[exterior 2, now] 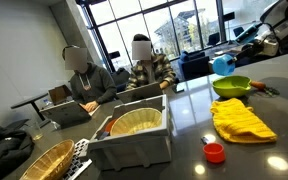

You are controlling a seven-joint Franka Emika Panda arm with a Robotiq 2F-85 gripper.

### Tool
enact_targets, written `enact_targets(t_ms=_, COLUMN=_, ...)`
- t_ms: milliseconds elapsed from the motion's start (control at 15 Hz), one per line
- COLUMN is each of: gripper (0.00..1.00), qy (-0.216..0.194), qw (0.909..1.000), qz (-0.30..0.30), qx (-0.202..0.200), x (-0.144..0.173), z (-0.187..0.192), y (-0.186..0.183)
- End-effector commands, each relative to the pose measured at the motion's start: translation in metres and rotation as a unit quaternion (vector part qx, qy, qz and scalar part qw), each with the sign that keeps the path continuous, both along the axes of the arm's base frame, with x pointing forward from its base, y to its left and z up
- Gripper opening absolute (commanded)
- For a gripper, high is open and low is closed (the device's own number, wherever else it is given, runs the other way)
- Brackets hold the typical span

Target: Pick up the blue bowl, then pour its contents into the green bowl

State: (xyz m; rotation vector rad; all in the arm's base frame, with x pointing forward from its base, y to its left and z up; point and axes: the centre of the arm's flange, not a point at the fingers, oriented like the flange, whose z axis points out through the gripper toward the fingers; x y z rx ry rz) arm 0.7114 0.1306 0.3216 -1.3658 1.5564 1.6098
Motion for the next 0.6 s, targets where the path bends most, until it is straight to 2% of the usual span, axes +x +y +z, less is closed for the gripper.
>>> enact_targets(t_ms=0, gripper=0.01, qy=0.014, qw=0.9996, qz=-0.012, qx=0.02, x=-0.0067, z=0.0014, y=-0.0069)
enact_targets(t_ms=133, gripper=0.01, qy=0.017, qw=0.9995, qz=-0.015, qx=0.021, x=-0.0074, z=-0.0004, y=-0.008)
enact_targets(t_ms=533, gripper=0.01, qy=0.002, qw=0.9995, qz=-0.006, qx=-0.032, x=-0.0144, z=0.0028, y=-0.0155)
